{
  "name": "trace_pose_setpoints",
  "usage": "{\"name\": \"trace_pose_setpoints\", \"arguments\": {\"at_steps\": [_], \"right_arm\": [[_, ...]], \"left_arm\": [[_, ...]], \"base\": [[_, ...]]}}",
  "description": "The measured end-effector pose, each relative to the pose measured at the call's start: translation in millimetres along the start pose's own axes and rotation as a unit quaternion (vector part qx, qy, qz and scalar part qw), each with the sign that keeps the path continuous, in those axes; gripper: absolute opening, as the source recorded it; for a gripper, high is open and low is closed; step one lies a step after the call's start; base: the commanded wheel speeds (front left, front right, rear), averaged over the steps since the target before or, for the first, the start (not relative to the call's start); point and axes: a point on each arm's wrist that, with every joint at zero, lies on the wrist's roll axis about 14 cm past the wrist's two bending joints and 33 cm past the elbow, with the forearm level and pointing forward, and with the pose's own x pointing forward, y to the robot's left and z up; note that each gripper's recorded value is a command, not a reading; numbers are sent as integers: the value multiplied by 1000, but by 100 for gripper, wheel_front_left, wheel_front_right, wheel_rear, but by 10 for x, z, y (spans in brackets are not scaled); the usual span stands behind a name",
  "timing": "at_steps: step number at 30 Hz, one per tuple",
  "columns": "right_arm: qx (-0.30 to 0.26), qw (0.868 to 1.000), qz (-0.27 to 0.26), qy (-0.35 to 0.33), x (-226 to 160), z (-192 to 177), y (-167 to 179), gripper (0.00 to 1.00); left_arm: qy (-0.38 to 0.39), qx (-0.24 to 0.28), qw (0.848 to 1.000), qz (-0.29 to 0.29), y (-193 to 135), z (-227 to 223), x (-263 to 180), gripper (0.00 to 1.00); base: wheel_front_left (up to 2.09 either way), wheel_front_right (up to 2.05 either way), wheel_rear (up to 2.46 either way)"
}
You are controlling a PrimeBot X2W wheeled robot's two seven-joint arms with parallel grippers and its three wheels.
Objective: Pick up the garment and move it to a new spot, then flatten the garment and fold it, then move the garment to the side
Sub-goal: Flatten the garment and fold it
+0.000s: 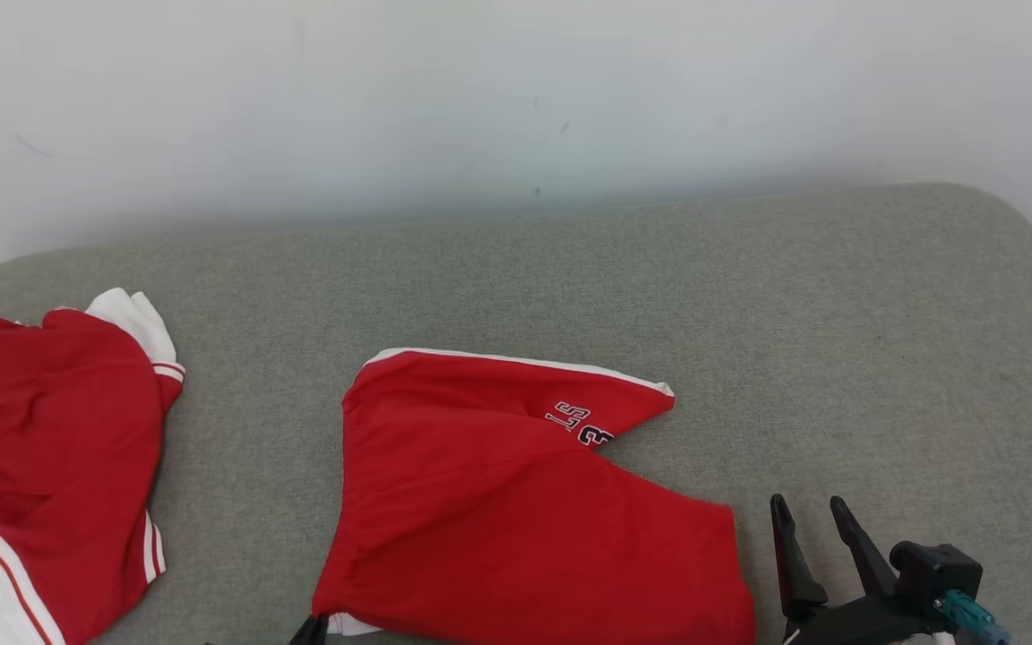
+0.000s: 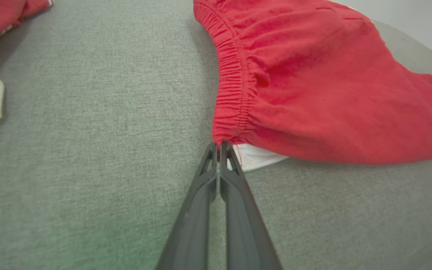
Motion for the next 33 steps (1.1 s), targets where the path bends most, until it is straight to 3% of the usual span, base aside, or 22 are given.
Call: {"name": "trace_pose_setpoints", "arguments": {"at_steps": [1, 2, 12, 21, 33], "right_arm": [[0, 1000, 0, 1, 3, -9, 2, 100], [0, 1000, 1, 3, 7, -17, 7, 100], [-1, 1000, 10, 6, 67, -26, 45, 100], [2, 999, 26, 38, 88, -158, 148, 100], [-2, 992, 50, 116, 53, -459, 267, 100]], "left_arm": [[1, -1, 1000, 2, 9, -8, 1, 38], [-3, -1, 1000, 4, 19, 2, 3, 100], [-72, -25, 996, 41, 110, 323, -78, 100], [-159, -15, 981, 112, 402, 812, -332, 100], [-174, -9, 971, 163, 602, 859, -534, 100]], "base": [[0, 0, 0], [0, 0, 0], [0, 0, 0], [0, 0, 0], [0, 0, 0]]}}
